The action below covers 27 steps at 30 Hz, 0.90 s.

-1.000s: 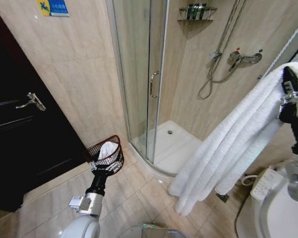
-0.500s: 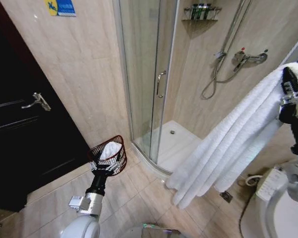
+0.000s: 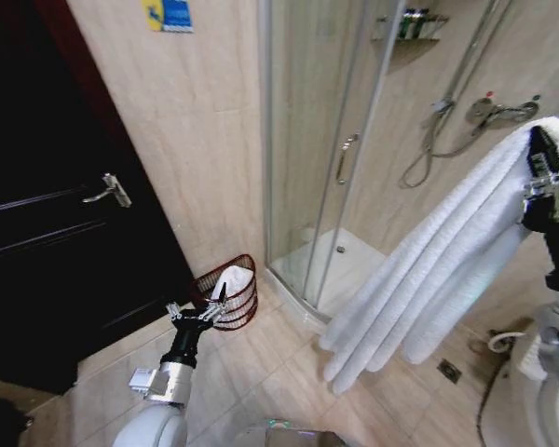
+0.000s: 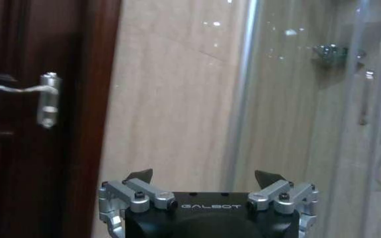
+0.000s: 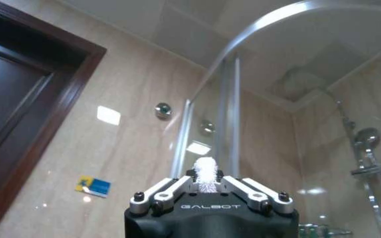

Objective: Discard the used towel into the hamper.

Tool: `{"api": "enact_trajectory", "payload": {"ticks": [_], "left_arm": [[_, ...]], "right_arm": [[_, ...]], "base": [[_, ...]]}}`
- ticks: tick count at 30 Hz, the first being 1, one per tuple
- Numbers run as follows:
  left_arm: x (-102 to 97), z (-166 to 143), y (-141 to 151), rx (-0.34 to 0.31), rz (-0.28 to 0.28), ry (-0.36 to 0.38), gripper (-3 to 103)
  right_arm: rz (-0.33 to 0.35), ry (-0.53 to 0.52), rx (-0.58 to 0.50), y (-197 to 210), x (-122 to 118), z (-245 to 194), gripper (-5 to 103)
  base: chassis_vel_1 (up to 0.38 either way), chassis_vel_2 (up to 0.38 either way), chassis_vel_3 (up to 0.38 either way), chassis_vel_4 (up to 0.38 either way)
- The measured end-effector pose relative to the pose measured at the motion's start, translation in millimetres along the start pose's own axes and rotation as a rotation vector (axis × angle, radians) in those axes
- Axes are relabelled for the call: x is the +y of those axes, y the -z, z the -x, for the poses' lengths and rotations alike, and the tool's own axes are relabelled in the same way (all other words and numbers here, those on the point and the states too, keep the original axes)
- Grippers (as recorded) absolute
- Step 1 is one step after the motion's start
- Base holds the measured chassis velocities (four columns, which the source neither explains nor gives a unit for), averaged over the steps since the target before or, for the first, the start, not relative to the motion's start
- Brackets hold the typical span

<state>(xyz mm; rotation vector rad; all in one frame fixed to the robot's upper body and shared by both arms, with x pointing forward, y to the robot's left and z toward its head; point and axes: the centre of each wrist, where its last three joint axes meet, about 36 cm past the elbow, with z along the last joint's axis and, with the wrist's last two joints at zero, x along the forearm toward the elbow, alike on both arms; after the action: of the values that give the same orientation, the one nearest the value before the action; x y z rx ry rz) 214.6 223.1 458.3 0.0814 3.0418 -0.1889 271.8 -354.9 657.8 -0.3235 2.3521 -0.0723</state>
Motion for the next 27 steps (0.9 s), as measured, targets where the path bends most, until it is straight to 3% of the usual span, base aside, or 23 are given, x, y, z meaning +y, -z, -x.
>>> {"api": "enact_trajectory", "payload": {"ticks": [9,27], "left_arm": [[0.2,0.0,0.1,0.000,0.001,0.000,100],[0.0,0.0,0.0,0.000,0.000,0.000,100]], "right_arm": [[0.007,-0.001,-0.003,0.9,-0.5,-0.1,5],[0.000,0.019,-0.008,2.0,-1.6,0.4,5]], "base": [[0.281,0.250,-0.254,-0.255],[0.001,0.002,0.045,0.043]]}}
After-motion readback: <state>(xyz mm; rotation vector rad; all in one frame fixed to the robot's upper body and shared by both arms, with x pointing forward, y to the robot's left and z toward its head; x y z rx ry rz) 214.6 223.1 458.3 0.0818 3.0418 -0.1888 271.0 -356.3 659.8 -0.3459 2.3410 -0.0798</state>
